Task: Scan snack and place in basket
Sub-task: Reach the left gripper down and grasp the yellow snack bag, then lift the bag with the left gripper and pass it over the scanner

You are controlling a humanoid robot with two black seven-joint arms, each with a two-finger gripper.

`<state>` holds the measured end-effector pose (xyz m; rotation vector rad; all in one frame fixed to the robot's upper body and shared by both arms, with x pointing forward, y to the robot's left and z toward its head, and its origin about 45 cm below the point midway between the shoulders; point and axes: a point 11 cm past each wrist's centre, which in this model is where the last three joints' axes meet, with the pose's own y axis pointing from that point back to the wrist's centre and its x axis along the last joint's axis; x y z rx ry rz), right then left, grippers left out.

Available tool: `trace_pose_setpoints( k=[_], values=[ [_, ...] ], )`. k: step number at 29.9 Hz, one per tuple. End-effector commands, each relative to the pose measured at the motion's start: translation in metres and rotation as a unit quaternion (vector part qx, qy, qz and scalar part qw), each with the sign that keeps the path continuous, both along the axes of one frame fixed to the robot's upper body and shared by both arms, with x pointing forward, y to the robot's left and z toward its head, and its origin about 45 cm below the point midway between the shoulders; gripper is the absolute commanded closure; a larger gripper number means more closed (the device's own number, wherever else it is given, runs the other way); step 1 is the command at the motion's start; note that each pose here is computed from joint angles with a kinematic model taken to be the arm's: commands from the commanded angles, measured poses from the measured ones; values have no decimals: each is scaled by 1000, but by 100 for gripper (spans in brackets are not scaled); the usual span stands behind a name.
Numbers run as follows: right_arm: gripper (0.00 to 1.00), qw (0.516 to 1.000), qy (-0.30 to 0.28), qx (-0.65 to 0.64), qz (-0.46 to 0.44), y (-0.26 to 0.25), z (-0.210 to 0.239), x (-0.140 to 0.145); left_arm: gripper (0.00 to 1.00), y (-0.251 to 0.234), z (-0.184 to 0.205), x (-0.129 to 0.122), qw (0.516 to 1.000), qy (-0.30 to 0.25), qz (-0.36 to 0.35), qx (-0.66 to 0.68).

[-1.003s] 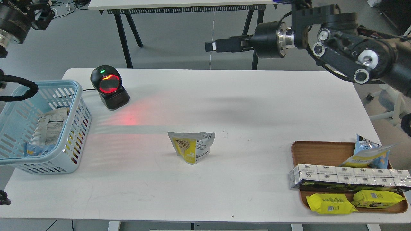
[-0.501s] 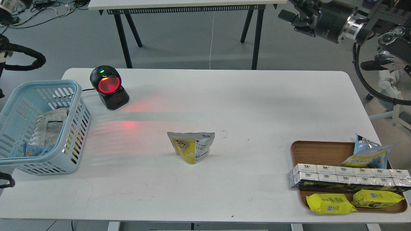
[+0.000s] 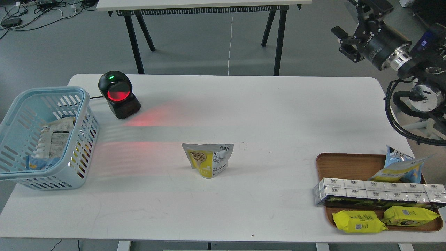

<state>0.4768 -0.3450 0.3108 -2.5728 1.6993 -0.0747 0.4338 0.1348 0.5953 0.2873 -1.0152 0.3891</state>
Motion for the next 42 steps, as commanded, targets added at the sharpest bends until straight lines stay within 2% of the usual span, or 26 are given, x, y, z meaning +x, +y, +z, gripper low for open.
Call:
trace_pose_setpoints(
  k=[1,4,8,11,14,18,22,27,33,42],
  values=[
    [2,999,16,39,-21,-9,-11,-4,0,-42,-53,-32,983,-17,-64,172],
    [2,997,22,62,-30,-12,-15,-5,0,-47,-117,-54,951,10,-106,291],
    [2,997,26,64,-31,-13,-19,-7,1,-37,-182,-87,897,45,-157,410],
    [2,997,27,65,-29,-12,-19,-7,1,-18,-219,-92,863,57,-167,473],
    [2,997,28,66,-27,-10,-19,-8,1,-21,-242,-88,849,-6,-188,494],
    [2,997,28,66,-26,-9,-19,-8,1,-27,-252,-90,838,-10,-202,507],
    [2,997,29,67,-24,-8,-20,-8,1,-20,-272,-81,843,9,-194,502],
    [2,996,40,71,-20,-4,-30,-13,1,-10,-313,-85,840,46,-203,501],
    [2,996,46,72,-23,-7,-36,-16,4,-2,-344,-78,847,60,-194,492],
    [2,996,50,76,-25,-20,-34,-29,46,6,-362,-80,834,63,-199,510]
  ],
)
